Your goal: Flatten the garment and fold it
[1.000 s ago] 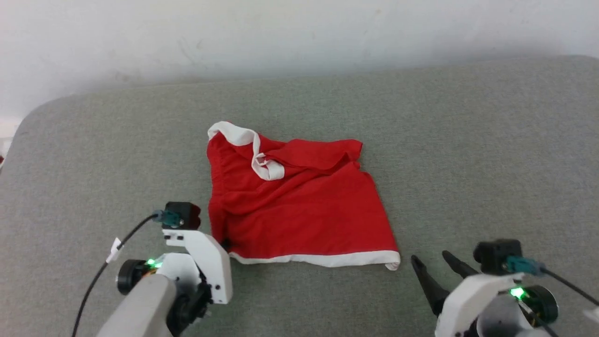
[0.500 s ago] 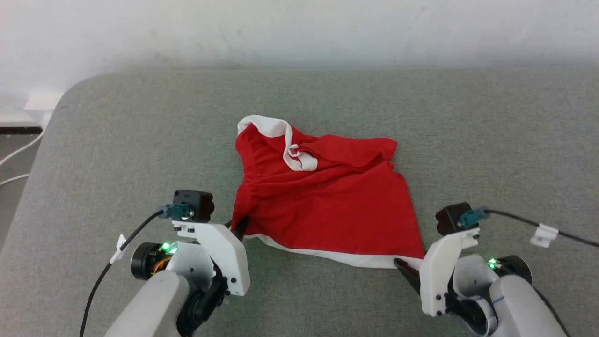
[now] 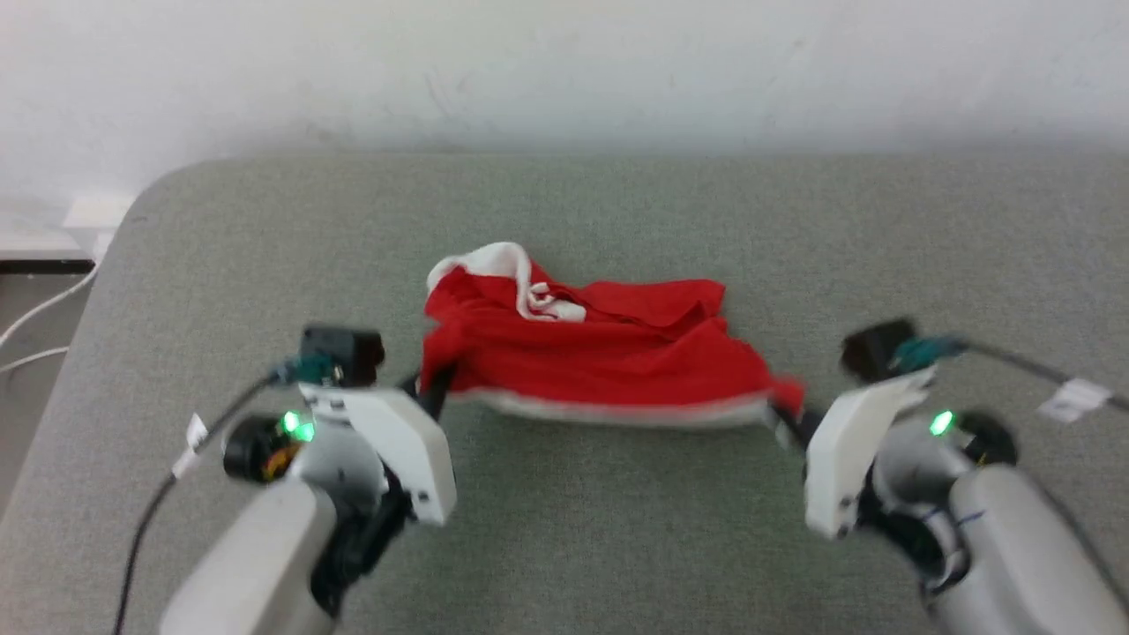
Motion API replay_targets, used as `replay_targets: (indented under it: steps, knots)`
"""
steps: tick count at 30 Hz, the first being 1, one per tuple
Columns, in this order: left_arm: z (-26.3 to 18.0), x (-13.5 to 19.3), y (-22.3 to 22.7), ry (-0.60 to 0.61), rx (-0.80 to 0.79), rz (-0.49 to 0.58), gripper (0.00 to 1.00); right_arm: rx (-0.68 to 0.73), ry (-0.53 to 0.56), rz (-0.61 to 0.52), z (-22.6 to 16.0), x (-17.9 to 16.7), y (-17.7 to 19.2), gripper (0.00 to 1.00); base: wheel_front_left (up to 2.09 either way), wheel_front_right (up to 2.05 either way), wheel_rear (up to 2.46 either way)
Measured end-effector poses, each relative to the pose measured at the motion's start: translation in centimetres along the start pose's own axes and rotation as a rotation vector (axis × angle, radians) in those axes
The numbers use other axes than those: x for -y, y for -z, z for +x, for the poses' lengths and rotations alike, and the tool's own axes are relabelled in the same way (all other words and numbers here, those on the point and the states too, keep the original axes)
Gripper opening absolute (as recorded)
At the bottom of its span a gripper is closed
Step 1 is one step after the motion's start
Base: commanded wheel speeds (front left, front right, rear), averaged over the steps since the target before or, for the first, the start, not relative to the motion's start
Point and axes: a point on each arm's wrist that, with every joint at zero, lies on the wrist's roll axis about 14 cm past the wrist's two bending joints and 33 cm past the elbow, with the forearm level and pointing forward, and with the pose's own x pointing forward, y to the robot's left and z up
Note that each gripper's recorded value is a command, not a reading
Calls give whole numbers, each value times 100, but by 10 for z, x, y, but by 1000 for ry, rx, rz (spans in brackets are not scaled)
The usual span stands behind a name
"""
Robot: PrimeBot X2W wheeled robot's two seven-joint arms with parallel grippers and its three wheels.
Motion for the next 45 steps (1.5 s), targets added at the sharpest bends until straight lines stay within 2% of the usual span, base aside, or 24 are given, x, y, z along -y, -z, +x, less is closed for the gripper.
replay_targets:
  steps: [5,9,16,20,24,28,32,40,45]
  knots:
    - [-7,17,-110,52,280,128,0,387,55,-133,-43,10,-119,0,0,0,0]
    - [-13,30,-185,69,445,191,0,590,72,-210,-80,1,-190,0,0,0,0]
    - [13,38,-261,60,538,223,0,782,104,-249,-110,6,-283,0,0,0,0]
    - [38,25,-305,2,622,239,0,859,101,-243,-104,11,-330,0,0,0,0]
    - [77,11,-324,-43,667,222,0,928,105,-218,-84,24,-362,0,0,0,0]
    - [122,4,-316,-59,670,195,0,943,128,-209,-51,42,-370,0,0,0,0]
    - [168,-3,-282,-70,614,151,0,924,139,-194,-13,59,-358,0,0,0,0]
    - [230,-6,-192,-55,444,35,0,703,169,-146,64,93,-283,0,0,0,0]
    - [234,-15,-111,-64,297,-74,0,566,151,-103,94,96,-213,0,0,0,0]
